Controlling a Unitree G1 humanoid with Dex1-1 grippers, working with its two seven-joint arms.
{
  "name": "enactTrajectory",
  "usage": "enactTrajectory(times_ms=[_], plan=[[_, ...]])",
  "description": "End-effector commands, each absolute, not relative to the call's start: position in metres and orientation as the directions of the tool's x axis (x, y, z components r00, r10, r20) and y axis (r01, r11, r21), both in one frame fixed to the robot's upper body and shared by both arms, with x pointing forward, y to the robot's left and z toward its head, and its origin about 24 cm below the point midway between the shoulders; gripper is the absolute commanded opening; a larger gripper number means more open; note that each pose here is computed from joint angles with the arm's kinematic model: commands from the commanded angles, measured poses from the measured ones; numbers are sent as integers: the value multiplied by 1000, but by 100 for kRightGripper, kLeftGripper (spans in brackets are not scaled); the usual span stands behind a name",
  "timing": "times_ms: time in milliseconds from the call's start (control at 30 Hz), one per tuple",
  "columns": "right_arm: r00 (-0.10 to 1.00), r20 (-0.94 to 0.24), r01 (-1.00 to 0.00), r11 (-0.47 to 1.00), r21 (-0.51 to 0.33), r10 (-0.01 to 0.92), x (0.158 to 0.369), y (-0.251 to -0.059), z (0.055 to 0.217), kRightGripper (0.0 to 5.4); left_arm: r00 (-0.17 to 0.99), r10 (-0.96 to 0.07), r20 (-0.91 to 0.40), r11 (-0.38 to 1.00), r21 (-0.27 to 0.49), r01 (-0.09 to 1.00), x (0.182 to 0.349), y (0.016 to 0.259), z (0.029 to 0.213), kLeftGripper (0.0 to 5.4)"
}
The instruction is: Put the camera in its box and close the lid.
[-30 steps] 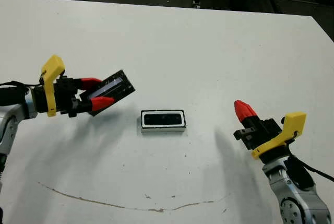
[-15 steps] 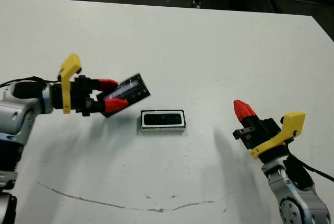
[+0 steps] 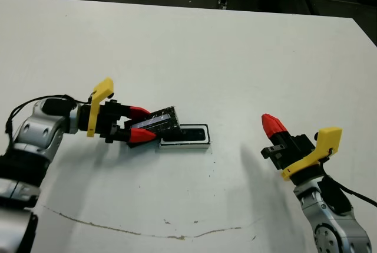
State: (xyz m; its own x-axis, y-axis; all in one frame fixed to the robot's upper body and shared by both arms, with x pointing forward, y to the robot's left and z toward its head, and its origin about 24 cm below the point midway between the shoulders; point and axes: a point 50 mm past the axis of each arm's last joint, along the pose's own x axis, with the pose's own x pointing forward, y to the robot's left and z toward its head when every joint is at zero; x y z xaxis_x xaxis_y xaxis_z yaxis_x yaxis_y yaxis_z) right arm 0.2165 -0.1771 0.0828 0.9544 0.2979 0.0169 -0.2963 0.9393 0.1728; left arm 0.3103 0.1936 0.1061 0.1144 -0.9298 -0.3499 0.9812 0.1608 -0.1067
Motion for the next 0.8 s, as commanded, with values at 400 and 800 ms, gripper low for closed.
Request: enactTrajectory(times_ms=[400,800], plan=[[956,-6,-288,941,179,294,215,-179,78,0,12,-936,-351,59,-125,990,301,176,99,315],[958,-10,-280,943,181,287,215,-179,79,0,-24,-945,-325,27,-151,988,294,159,89,315]])
